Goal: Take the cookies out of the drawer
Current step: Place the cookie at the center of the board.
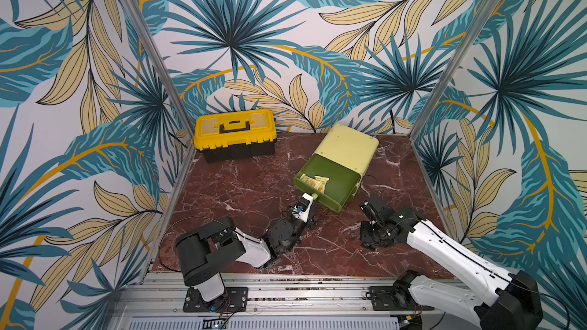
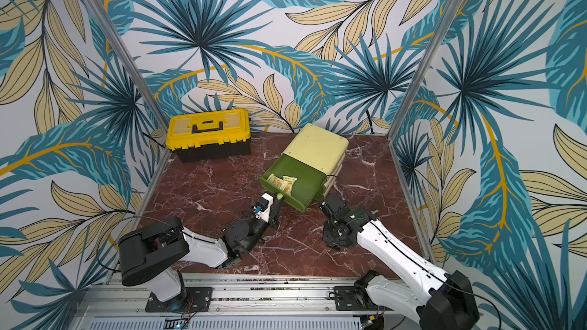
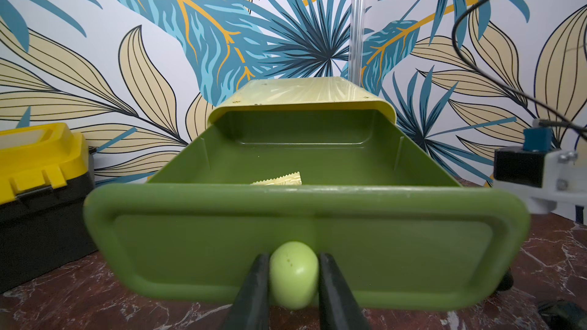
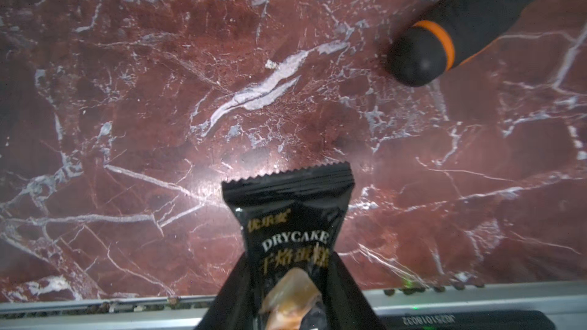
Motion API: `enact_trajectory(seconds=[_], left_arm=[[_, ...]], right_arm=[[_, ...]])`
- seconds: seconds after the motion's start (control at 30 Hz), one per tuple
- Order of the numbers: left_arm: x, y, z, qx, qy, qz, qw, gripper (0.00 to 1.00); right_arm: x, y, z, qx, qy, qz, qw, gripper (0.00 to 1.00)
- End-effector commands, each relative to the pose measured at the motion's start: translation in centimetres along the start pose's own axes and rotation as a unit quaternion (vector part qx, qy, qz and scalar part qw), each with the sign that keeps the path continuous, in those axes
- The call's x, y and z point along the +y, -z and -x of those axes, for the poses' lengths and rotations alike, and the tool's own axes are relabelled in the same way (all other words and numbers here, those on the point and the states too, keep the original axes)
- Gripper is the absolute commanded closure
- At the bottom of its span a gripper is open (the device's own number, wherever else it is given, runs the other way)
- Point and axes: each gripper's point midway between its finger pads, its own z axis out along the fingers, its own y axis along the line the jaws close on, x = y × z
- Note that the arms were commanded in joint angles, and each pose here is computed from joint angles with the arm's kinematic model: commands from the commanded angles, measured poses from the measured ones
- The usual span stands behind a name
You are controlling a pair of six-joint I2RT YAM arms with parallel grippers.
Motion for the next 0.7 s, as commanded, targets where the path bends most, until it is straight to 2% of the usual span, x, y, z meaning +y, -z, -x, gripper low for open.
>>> enact_trajectory(seconds=[0.0,0.3,0.53,0.67], left_arm=[[0.4,-0.4,0.7,-0.009,0.0,0.017,1.0,0.94],[0.4,-0.4,0.6,-0.008,-0.001,0.018,1.0,0.95],[0.2,-0.4,0.6,-0.009,-0.003,0.014,1.0,0.94],[0.3,-0.4,0.6,-0.009,-0.004,0.014,1.0,0.94]], right_arm=[[1.4,-1.7,0.9,-0.017,-0.035,0.022,0.999,0.63],[-0.7,-4.2,0.3,-0.01,-0.047,-0.042,0.998,0.61],[-1.7,-5.5,-0.4,0.0,-0.05,-0.067,0.997,0.59],[-1.6,-5.9,-0.5,0.005,-0.045,-0.071,0.996,0.51]])
